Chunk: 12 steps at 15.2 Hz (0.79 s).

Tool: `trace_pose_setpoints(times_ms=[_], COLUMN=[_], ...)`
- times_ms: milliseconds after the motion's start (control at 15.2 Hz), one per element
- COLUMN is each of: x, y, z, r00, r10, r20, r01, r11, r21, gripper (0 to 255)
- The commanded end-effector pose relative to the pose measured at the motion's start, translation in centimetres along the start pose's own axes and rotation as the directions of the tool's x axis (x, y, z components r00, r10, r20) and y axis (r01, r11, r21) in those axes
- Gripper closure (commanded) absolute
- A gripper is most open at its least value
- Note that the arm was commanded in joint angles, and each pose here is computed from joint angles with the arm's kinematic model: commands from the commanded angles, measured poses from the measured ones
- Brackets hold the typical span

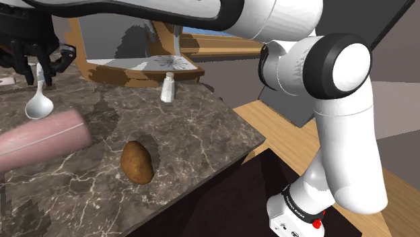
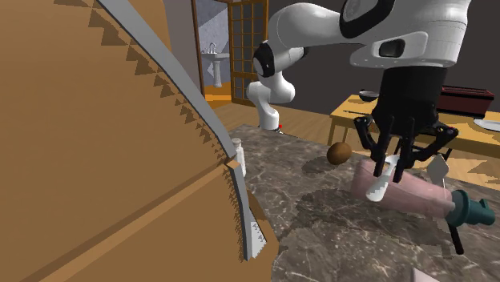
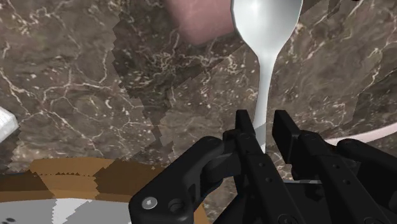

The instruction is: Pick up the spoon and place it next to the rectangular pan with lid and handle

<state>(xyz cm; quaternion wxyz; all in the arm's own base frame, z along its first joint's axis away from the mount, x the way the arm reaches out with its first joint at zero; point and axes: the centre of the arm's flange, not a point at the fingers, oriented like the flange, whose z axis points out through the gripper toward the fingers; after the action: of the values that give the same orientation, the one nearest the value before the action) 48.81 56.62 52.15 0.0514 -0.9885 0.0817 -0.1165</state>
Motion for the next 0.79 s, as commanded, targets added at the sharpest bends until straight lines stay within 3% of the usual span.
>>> trace_pose_setpoints(times_ms=[0,726], x=[-0.3,-1.6], y=[0.1,0.8], z=[1.0,6.6], r00=[1.0,1.0], r10=[0.0,0.0], r20=[0.0,0.0], r01=[0.0,0.0], r11=[1.0,1.0], r21=[0.0,0.0], gripper=[255,255])
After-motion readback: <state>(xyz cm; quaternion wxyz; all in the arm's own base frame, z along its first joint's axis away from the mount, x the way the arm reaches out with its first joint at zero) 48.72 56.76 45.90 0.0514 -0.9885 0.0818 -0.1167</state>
